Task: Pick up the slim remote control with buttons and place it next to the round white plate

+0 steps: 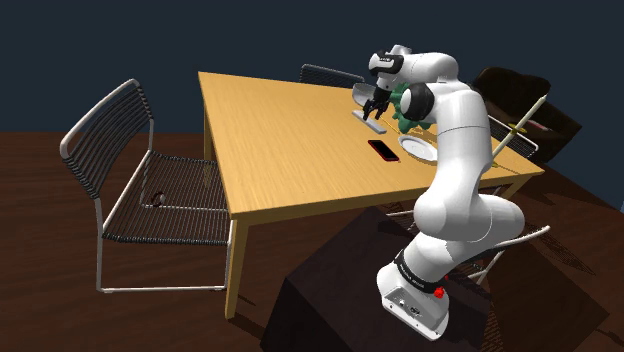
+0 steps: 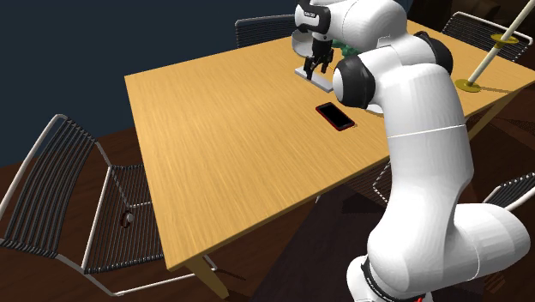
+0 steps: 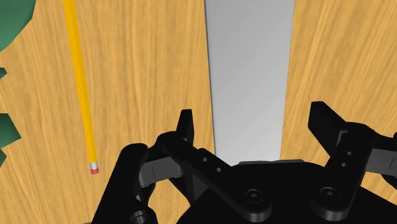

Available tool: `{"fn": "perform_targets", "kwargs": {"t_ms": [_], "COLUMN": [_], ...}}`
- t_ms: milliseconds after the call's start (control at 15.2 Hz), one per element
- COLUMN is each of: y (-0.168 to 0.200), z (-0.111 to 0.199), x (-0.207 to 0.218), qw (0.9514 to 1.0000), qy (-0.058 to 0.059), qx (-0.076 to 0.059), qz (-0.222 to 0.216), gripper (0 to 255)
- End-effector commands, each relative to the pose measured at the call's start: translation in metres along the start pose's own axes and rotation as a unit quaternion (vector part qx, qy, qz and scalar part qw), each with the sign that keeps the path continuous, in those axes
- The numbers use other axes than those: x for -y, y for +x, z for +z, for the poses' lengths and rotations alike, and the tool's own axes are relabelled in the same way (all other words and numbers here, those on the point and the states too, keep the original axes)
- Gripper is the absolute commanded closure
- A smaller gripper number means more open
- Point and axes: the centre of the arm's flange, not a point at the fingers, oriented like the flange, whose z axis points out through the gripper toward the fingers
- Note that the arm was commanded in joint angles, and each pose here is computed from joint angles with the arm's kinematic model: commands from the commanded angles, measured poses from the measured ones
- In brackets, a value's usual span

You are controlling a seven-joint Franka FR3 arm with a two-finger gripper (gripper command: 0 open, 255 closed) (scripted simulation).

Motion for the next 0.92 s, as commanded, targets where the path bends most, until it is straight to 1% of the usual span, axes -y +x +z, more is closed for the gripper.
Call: {"fn": "perform_targets", "kwargs": {"t_ms": [0, 66, 330, 858], "y": [0.000, 0.000, 0.000, 0.000], "z": [0.000, 0.000, -0.050, -0.050], "x": [0.000, 0.000, 0.000, 0.000], "qw": [1.0000, 1.0000, 1.0000, 1.0000], "qy": [0.000, 0.000, 0.000, 0.000], "qx": [0.000, 0.000, 0.000, 0.000], "qz": [0.000, 0.000, 0.000, 0.000], "gripper": [0, 0, 0, 0]}}
